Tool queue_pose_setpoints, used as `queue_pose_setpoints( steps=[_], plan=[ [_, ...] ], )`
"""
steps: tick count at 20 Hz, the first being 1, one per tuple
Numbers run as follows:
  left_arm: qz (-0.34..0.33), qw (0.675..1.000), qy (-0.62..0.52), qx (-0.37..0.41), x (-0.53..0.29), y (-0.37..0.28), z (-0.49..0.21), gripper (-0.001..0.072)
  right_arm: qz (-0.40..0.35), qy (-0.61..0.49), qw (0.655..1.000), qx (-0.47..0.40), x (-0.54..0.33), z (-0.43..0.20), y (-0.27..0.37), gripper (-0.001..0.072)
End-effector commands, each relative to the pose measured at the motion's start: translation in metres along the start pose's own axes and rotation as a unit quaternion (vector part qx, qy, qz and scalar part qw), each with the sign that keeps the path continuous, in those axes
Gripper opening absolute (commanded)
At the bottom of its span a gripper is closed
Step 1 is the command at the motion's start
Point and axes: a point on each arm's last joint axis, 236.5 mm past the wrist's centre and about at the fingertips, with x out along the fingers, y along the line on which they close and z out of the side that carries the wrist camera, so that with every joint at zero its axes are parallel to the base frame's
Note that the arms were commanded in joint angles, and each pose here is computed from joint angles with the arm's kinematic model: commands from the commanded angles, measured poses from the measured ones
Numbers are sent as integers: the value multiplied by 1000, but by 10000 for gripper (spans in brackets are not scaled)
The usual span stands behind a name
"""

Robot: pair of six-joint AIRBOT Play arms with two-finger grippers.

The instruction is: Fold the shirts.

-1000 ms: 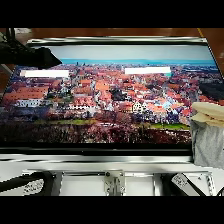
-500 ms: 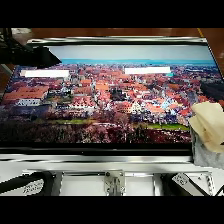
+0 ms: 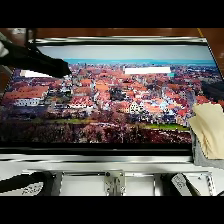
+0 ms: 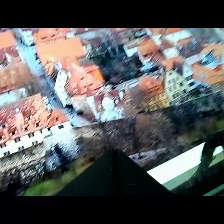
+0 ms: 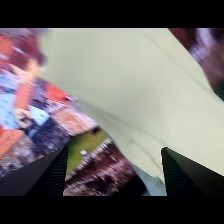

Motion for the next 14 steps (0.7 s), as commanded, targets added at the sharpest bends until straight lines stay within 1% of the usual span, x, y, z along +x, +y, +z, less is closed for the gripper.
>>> queue_pose_setpoints(
  steps=[1,2,3,4,6,9,14],
  plan=[
    [153,974,156,48,28,35,-62,237,19,-20,985,-169,-15,0,83,631],
    [149,967,199,51,41,30,-79,669,-27,32,979,-200,2,-21,77,634],
    [149,960,231,49,51,31,-91,699,-52,84,972,-215,12,-41,76,634],
    [150,957,244,47,58,32,-96,698,-58,118,966,-221,20,-55,79,634],
    [150,962,222,47,66,37,-86,697,-49,147,960,-235,34,-68,93,634],
    [152,971,182,40,70,40,-69,697,-39,151,954,-257,41,-73,108,633],
    [152,973,166,43,73,40,-61,694,-34,148,954,-259,41,-74,112,634]
  ],
)
